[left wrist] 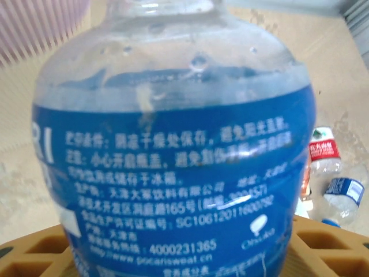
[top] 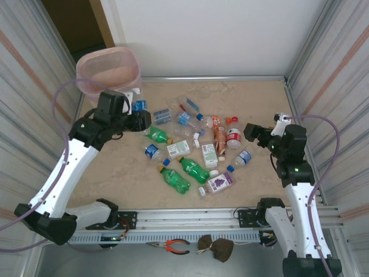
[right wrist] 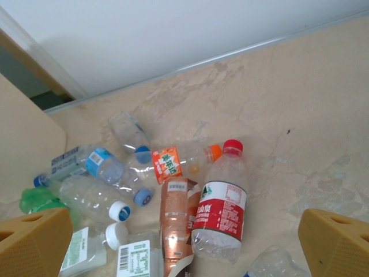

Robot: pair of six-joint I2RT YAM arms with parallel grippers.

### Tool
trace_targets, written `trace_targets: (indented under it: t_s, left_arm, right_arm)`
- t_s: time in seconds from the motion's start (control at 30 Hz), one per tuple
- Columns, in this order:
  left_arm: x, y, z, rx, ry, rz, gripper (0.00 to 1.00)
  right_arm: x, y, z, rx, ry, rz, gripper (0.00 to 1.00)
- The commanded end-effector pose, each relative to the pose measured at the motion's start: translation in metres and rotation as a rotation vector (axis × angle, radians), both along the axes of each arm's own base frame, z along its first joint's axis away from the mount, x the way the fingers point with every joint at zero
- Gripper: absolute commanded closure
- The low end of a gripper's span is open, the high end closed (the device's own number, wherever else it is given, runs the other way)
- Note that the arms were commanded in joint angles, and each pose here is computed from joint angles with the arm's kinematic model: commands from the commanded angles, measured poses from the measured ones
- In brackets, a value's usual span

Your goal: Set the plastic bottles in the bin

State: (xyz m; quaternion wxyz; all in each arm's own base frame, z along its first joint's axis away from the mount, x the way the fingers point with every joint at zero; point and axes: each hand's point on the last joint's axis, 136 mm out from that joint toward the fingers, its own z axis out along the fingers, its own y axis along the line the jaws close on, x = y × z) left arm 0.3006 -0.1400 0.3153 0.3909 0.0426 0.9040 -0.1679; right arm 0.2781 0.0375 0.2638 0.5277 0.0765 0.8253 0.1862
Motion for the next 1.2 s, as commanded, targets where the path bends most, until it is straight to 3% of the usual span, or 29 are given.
trace_targets:
  t_s: [0.0, 0.3, 0.57, 0.9, 1.17]
  left_arm:
    - [0.015, 0.009, 0.041, 0.073, -0.139, -0.013, 0.38]
    - [0.060, 0.044, 0.114, 0.170, -0.319, 0.074, 0.36]
    - [0.115, 0.098, 0.132, 0.218, -0.356, 0.217, 0.36]
    - [0.191, 0.138, 0.084, 0.196, -0.238, 0.289, 0.36]
    - [0.232, 0.150, -0.001, 0.203, -0.028, 0.293, 0.37]
  right_arm:
    - [0.000, 0.000, 0.015, 0.009, -0.013, -0.012, 0.01]
    - [0.000, 0.004, 0.031, 0.014, -0.030, 0.002, 0.01]
    - [-0.007, 0.004, 0.038, 0.004, -0.048, -0.010, 0.01]
    - [-0.009, 0.003, 0.041, 0.002, -0.048, -0.027, 0.00]
    - [-0.010, 0.003, 0.041, -0.003, -0.042, -0.035, 0.00]
